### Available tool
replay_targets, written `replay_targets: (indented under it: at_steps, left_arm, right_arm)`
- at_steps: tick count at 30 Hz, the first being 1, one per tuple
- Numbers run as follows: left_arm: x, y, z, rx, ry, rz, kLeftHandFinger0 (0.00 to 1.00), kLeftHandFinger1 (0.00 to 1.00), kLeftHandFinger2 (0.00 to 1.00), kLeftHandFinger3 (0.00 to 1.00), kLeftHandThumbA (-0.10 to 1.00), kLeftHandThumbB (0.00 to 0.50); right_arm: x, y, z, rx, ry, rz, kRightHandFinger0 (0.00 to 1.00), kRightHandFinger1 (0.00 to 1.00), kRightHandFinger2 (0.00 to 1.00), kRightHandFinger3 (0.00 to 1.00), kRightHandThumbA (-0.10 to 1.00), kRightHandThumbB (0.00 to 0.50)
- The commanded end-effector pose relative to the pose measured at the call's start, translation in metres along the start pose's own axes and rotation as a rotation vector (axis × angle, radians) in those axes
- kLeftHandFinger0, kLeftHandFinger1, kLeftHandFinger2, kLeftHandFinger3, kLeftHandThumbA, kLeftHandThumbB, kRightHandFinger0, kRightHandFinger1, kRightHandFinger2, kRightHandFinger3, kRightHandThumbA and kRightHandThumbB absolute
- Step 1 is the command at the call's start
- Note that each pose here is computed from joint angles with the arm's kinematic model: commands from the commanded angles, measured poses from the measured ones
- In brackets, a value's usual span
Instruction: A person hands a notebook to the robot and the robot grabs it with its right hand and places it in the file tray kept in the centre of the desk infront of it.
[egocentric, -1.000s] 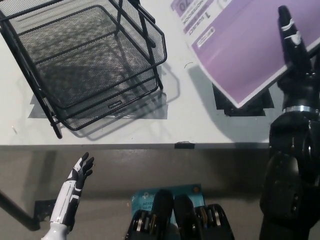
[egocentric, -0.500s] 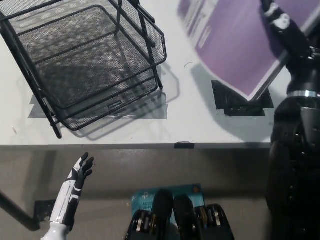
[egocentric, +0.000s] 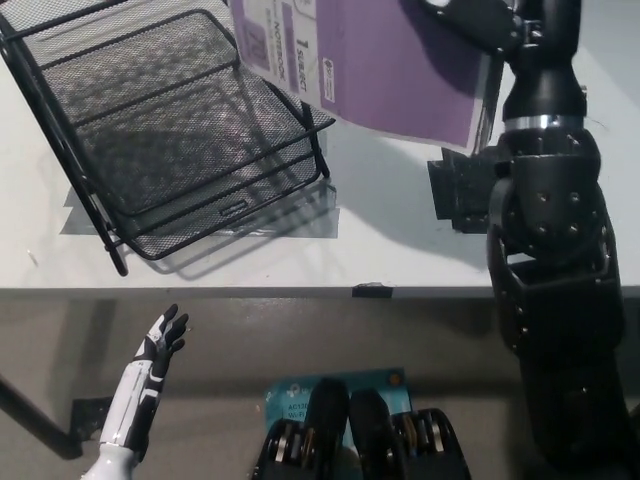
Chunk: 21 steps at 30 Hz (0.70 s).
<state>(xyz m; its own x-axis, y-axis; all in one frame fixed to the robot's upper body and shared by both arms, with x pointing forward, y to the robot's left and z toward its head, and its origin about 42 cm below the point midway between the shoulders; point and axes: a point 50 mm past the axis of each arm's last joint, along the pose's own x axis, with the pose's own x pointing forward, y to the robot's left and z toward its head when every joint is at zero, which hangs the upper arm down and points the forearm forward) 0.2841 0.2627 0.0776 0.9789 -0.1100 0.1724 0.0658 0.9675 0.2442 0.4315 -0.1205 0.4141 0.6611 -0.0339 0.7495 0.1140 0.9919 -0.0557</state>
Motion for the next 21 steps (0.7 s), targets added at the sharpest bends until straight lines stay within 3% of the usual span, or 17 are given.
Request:
replay_targets:
  at_steps: [1,6,8,13,14,17,21]
  left_arm:
    - [0.008,0.004,0.009,0.013,-0.051,-0.040,1.00,1.00,1.00,1.00,1.00,0.500]
    - [0.008,0.004,0.009,0.012,-0.050,-0.041,1.00,1.00,1.00,1.00,1.00,0.500]
    - [0.007,0.004,0.010,0.014,-0.048,-0.046,1.00,1.00,1.00,1.00,1.00,0.500]
    - [0.007,0.003,0.010,0.025,-0.064,-0.059,1.00,1.00,1.00,1.00,1.00,0.500]
    - [0.007,0.003,0.010,0.028,-0.068,-0.061,1.00,1.00,1.00,1.00,1.00,0.500]
    - [0.008,0.002,0.010,0.029,-0.068,-0.064,1.00,1.00,1.00,1.00,1.00,0.500]
    - [0.009,0.001,0.011,0.041,-0.072,-0.068,1.00,1.00,1.00,1.00,1.00,0.500]
  right_arm:
    - [0.034,0.008,0.053,-0.019,-0.293,-0.067,0.00,0.00,0.00,0.00,1.00,0.042]
    - [0.040,0.014,0.057,-0.025,-0.324,-0.062,0.00,0.00,0.00,0.00,1.00,0.085]
    - [0.044,0.019,0.055,-0.152,-0.360,-0.068,0.00,0.00,0.00,0.00,1.00,0.032]
    - [0.055,0.030,0.049,-0.202,-0.385,-0.060,0.00,0.00,0.00,0.00,1.00,0.012]
    - [0.059,0.034,0.048,-0.178,-0.382,-0.061,0.00,0.00,0.05,0.03,1.00,0.003]
    - [0.066,0.039,0.050,-0.159,-0.391,-0.074,0.00,0.00,0.11,0.07,1.00,0.000]
    - [0.081,0.049,0.059,-0.192,-0.453,-0.092,0.00,0.00,0.05,0.14,1.00,0.015]
